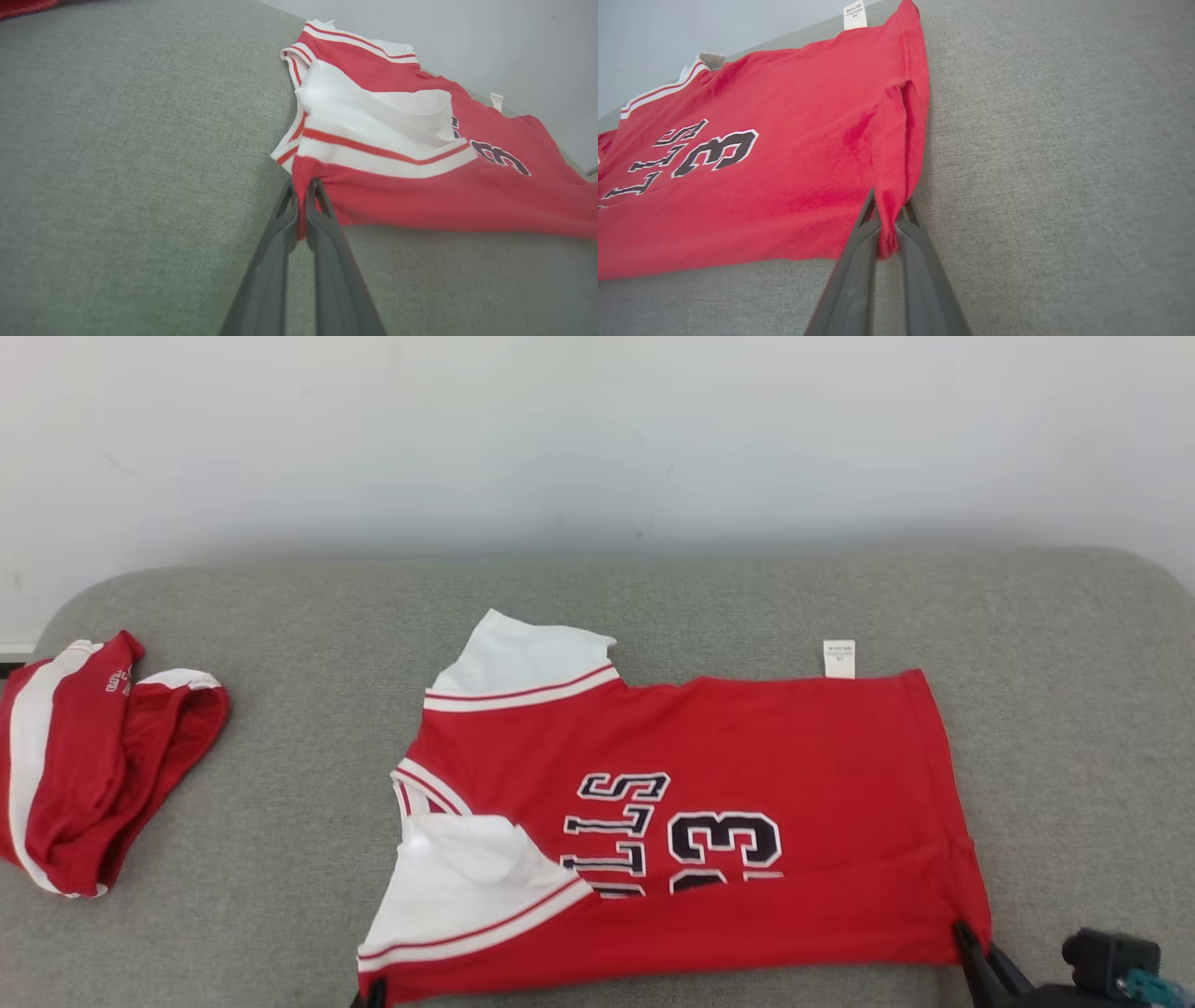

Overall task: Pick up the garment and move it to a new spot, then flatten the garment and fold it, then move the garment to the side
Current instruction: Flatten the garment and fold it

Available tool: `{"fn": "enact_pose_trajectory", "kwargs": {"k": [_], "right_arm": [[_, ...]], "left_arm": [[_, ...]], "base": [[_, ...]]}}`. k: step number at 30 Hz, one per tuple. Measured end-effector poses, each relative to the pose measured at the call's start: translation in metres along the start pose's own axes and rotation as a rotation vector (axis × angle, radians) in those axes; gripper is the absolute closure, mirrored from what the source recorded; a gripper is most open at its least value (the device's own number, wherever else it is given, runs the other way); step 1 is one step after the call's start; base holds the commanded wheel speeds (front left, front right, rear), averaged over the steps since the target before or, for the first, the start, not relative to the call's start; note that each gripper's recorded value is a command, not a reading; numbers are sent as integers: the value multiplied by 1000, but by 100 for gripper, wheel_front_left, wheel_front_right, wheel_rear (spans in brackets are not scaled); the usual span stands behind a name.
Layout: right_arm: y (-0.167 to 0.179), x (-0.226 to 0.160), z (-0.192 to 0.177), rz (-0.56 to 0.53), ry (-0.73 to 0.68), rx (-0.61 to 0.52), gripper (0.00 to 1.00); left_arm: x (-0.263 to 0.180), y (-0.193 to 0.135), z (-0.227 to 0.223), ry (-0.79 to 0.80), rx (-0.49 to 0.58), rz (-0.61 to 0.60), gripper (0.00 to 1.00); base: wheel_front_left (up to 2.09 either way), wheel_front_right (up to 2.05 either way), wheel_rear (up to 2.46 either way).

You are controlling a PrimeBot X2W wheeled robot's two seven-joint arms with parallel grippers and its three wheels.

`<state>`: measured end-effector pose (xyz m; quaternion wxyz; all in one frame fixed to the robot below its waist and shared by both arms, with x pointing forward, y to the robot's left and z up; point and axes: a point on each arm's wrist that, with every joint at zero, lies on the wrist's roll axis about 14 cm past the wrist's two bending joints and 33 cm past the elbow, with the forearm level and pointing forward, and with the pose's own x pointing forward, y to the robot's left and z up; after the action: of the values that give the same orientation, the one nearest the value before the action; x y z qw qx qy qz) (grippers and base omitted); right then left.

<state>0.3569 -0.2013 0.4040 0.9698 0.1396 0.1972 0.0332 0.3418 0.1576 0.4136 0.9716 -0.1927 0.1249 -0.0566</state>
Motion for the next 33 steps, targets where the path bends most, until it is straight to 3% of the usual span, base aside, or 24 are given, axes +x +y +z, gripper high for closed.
{"fn": "enact_pose_trajectory", "kwargs": {"k": [5,6,7,8,17,24,33], "right_arm": [[-5,-16,-12,-16,37,10,100],[-5,-19,-13,-19,41,9,77],[-5,-20,-14,-22,41,9,15],[-6,-22,-14,-28,40,13,0],[1,-27,37,-36,-172,-1,0],[23,-30,80,9,-375,0,0],[60,-30,105,110,-503,-84,0]], "left_arm": [[-19,-2,-15,32,-15,9,100],[-21,-3,-16,34,-13,10,89],[-22,-3,-17,33,-13,12,37],[-21,-4,-16,31,-15,13,0],[-14,-1,27,-107,15,31,0],[-13,-5,83,-279,119,30,0],[-10,-16,115,-370,265,-5,0]], "base": [[0,0,0],[0,0,0],[0,0,0],[0,0,0],[0,0,0],[0,0,0],[0,0,0]]}}
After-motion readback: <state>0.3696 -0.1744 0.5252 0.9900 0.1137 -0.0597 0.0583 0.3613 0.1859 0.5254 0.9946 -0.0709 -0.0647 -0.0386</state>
